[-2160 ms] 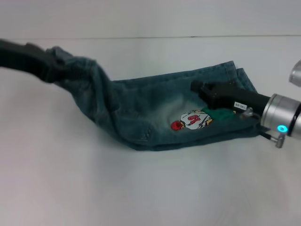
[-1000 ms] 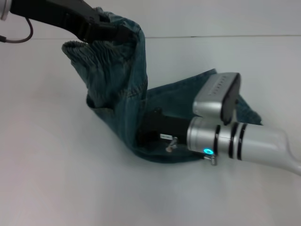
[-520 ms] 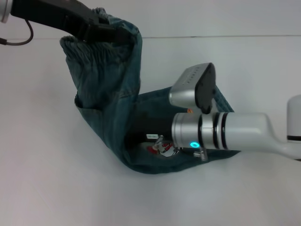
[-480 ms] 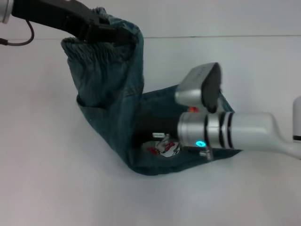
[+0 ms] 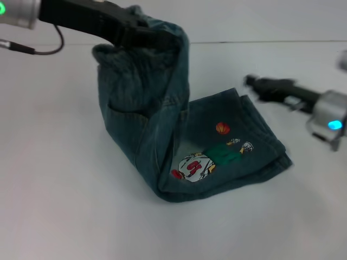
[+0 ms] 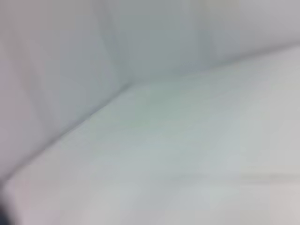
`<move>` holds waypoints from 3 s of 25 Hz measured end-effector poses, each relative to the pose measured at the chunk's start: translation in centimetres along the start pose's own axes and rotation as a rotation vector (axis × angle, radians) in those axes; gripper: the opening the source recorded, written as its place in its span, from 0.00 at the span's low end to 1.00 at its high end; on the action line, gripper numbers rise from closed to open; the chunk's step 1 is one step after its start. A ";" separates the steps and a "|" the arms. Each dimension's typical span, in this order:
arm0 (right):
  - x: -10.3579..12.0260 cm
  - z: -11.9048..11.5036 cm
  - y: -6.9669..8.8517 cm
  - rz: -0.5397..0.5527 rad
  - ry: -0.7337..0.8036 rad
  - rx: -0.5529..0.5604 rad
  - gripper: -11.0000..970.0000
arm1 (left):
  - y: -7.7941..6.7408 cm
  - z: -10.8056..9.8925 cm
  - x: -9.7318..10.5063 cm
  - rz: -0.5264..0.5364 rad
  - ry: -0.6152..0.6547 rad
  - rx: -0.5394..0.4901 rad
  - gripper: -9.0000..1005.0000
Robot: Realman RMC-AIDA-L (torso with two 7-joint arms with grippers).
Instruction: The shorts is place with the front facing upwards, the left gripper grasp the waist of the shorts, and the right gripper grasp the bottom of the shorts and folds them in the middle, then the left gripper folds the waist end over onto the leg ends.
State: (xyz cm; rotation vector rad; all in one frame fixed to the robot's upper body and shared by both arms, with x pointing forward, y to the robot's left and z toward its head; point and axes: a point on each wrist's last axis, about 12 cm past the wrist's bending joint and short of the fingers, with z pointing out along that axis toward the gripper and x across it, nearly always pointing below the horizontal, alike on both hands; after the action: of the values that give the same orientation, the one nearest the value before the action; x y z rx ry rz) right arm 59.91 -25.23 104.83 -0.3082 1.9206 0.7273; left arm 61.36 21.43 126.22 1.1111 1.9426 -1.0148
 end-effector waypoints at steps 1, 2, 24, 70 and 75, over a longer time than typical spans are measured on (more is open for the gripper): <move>-0.3 -1.1 -1.1 0.042 -0.068 0.052 0.06 | -0.1 0.5 0.0 0.002 -0.002 0.013 0.06; -0.5 -1.7 -1.6 0.065 -0.108 0.079 0.06 | -0.2 1.2 0.0 0.002 -0.006 0.029 0.06; 0.2 -5.9 -2.7 0.324 -0.494 0.162 0.08 | -1.6 17.5 2.9 0.057 0.170 -0.012 0.09; -0.8 -13.6 -0.1 -0.102 0.313 -0.474 0.98 | -3.3 -1.5 23.9 -0.310 -0.243 -0.043 0.88; -0.6 -13.9 -0.4 -0.092 0.309 -0.453 0.98 | -3.3 -1.4 24.1 -0.314 -0.202 -0.034 0.88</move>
State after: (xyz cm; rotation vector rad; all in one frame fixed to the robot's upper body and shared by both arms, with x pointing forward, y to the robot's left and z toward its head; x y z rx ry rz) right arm 50.16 -34.10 109.41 -0.8249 1.9942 1.1020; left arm 48.20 30.56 107.82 0.6669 1.9969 -1.2034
